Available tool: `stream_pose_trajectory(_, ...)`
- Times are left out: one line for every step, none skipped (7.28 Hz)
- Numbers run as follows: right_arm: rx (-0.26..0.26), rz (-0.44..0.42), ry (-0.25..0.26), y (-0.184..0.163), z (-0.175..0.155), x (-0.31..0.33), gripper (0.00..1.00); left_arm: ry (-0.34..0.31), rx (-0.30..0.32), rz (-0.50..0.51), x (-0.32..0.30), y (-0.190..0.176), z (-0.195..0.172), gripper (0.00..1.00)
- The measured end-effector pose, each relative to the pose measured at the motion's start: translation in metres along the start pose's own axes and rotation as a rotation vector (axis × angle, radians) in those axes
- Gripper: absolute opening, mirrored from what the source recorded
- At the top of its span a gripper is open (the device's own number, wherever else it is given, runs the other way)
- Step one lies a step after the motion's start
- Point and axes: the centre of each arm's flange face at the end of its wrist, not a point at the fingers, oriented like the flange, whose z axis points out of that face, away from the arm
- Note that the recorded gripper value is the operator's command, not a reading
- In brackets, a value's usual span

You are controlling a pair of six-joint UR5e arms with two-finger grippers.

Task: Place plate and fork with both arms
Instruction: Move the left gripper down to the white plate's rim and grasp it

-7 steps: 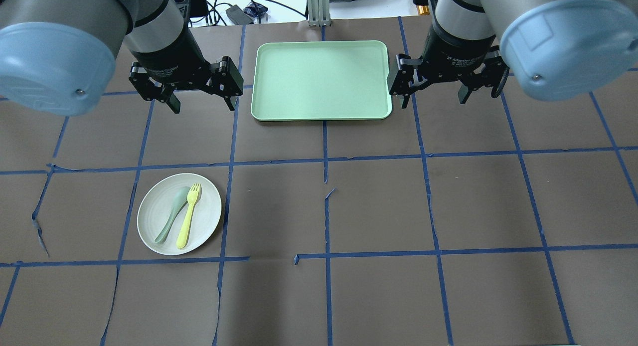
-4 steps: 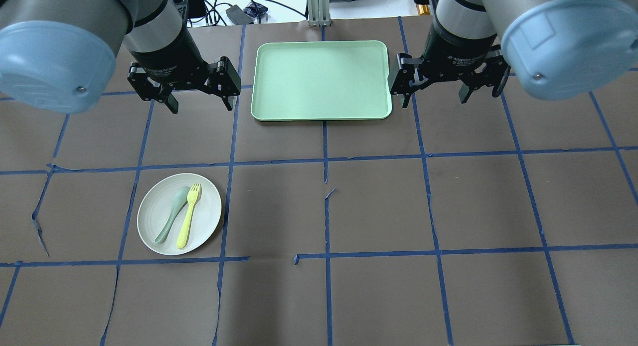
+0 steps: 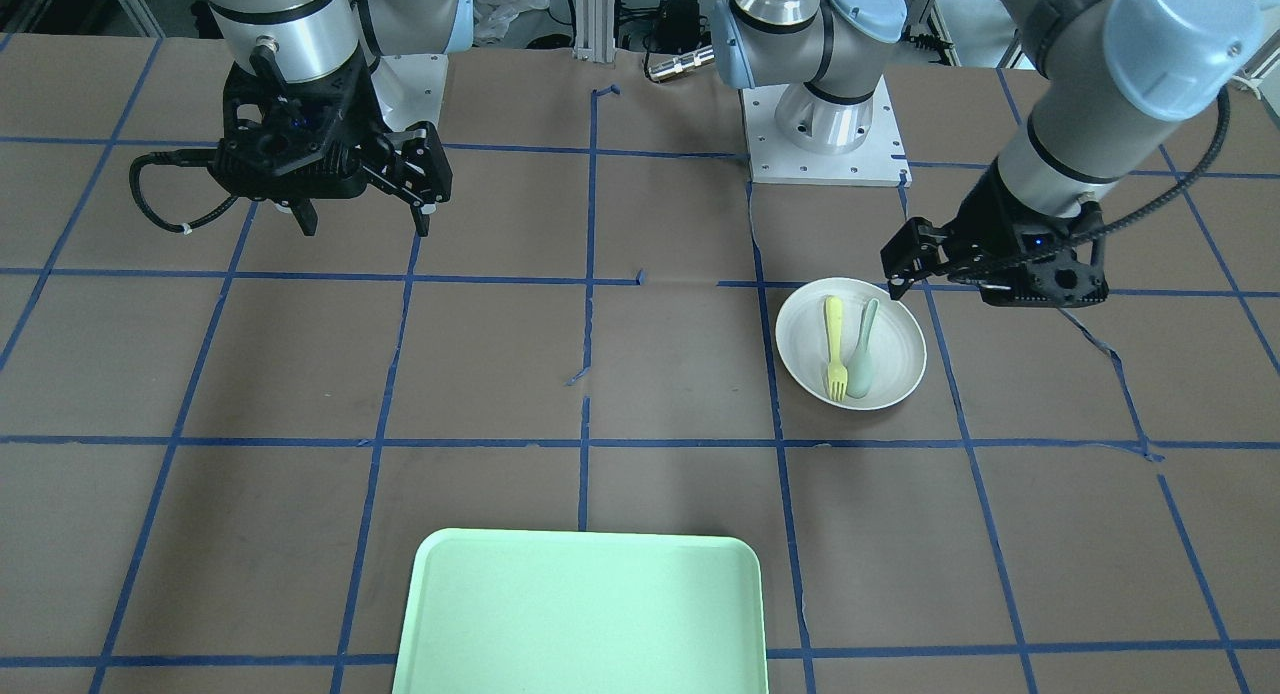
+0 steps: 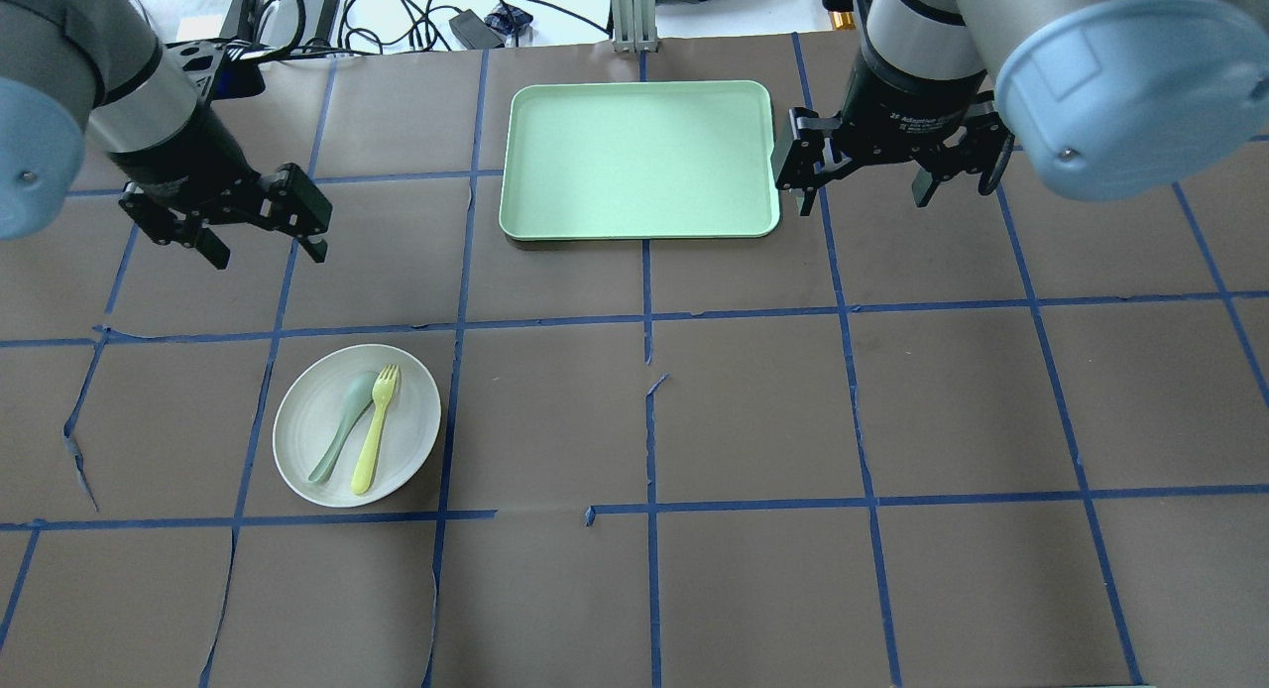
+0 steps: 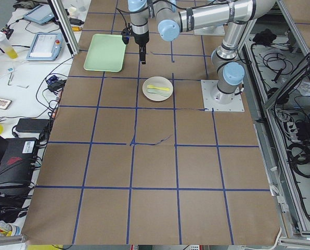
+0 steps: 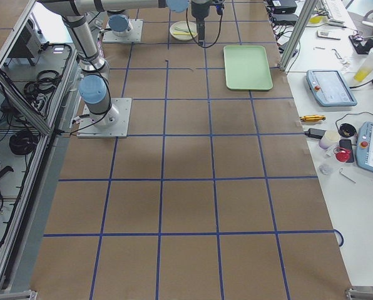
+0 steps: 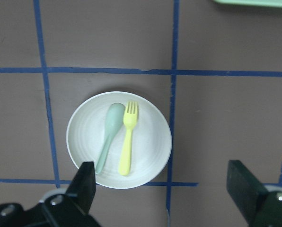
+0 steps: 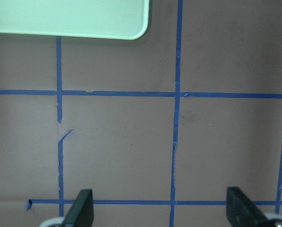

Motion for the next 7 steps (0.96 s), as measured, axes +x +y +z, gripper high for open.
stream_pose_trajectory(0.0,0.0,0.0,0.0,0.0,0.0,1.0,0.005,0.011,-0.006,-0.033,0.002,0.033,1.0)
stream_pose_trajectory(-0.001,0.0,0.0,0.0,0.001,0.0,1.0,0.005,0.045,-0.027,-0.062,0.007,0.071,0.96)
stream_pose_trajectory(-0.001,0.0,0.0,0.0,0.001,0.0,1.0,0.01,0.067,-0.033,-0.08,0.017,0.112,0.88)
stream_pose_trajectory(-0.001,0.0,0.0,0.0,0.001,0.0,1.0,0.022,0.056,0.0,-0.085,0.027,0.147,0.85)
stream_pose_trajectory(0.0,0.001,0.0,-0.001,0.001,0.0,1.0,0.033,0.028,0.049,-0.087,0.033,0.172,0.78)
stream_pose_trajectory(0.0,0.002,0.0,-0.001,0.001,0.001,1.0,0.039,0.005,0.082,-0.089,0.035,0.187,0.7)
stream_pose_trajectory(0.001,0.002,0.0,-0.001,0.0,0.001,1.0,0.046,-0.016,0.099,-0.09,0.035,0.198,0.58)
